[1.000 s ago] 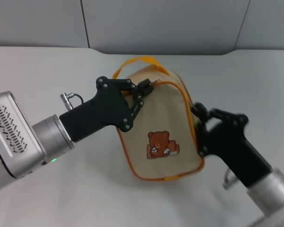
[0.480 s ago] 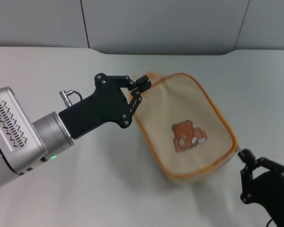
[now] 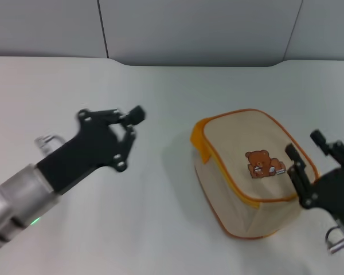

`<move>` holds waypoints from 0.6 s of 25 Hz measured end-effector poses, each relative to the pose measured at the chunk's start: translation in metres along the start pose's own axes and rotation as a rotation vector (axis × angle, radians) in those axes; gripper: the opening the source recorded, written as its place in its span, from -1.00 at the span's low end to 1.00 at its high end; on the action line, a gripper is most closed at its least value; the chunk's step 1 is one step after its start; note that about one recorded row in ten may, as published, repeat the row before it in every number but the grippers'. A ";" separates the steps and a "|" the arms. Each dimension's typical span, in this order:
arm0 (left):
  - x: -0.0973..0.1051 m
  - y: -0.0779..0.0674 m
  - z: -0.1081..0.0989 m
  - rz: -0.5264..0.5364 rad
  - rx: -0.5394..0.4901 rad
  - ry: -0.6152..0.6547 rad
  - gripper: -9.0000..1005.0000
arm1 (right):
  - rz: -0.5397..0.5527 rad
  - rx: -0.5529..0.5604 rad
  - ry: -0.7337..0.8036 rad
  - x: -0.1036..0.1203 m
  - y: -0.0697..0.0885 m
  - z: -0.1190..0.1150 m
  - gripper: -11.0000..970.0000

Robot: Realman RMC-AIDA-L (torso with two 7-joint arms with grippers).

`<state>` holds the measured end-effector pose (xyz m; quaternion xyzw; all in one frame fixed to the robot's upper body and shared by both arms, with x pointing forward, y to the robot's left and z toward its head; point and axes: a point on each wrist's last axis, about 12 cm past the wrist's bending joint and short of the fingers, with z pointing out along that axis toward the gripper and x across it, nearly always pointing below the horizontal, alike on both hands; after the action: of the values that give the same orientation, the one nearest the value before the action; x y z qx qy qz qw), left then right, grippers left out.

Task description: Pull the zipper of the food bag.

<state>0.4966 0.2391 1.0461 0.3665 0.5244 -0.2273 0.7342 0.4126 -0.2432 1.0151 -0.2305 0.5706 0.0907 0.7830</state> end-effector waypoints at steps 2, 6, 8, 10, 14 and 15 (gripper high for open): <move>-0.002 0.002 -0.012 -0.073 -0.012 -0.008 -0.98 | 0.149 -0.073 -0.026 0.001 -0.018 0.007 -0.31; -0.003 0.014 -0.029 -0.282 0.060 0.064 -0.90 | 0.445 -0.398 0.023 -0.007 -0.058 0.027 -0.03; -0.004 0.017 -0.036 -0.365 0.191 0.158 -0.84 | 0.488 -0.541 0.066 -0.013 -0.066 0.036 0.10; -0.005 0.016 -0.038 -0.371 0.223 0.173 -0.78 | 0.499 -0.617 0.093 -0.017 -0.070 0.041 0.28; -0.009 0.010 -0.043 -0.373 0.373 0.221 -0.54 | 0.490 -0.881 0.188 -0.028 -0.073 0.054 0.59; -0.010 0.008 -0.043 -0.372 0.411 0.231 -0.47 | 0.481 -0.938 0.212 -0.030 -0.072 0.057 0.63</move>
<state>0.4729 0.2766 1.0496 0.4285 0.6057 -0.4161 0.5257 0.4803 -0.2765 1.0759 -0.4260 0.5814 0.4890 0.4913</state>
